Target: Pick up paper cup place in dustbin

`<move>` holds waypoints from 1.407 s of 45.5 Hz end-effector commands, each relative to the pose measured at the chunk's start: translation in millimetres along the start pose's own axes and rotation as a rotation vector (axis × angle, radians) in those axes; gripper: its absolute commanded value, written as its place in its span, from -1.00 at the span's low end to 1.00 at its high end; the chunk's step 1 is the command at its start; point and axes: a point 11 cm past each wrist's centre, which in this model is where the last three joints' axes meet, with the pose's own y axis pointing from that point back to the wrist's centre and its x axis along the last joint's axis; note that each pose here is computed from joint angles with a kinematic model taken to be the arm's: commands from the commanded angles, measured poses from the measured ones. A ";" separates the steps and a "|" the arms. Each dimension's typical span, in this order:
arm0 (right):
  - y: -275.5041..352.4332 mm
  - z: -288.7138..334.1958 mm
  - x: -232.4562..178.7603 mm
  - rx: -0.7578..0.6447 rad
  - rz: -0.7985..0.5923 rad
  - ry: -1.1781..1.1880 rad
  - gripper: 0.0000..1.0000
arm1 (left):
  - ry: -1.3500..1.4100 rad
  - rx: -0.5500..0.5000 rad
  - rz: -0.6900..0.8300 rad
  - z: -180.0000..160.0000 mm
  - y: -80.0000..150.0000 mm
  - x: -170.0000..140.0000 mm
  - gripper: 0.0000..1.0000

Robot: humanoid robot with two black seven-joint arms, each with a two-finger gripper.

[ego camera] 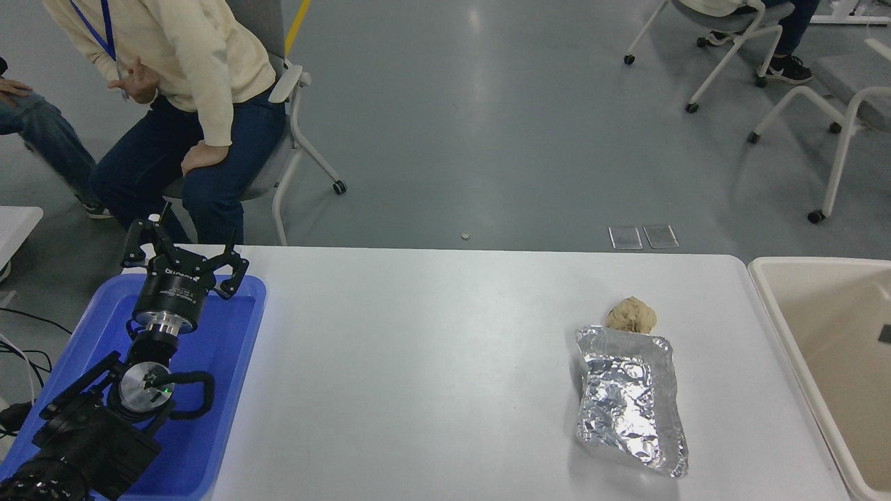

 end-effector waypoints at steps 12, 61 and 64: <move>95.2 -62.1 52.5 0.097 -0.217 0.265 1.00 | -0.001 0.001 0.000 -0.3 0.3 0.2 1.00; 319.3 -241.8 134.1 0.355 -0.168 0.561 1.00 | -0.002 0.001 0.003 -0.3 0.3 0.6 1.00; 316.7 -241.8 132.8 0.354 -0.174 0.561 1.00 | -0.001 0.002 0.004 -0.3 0.3 0.6 1.00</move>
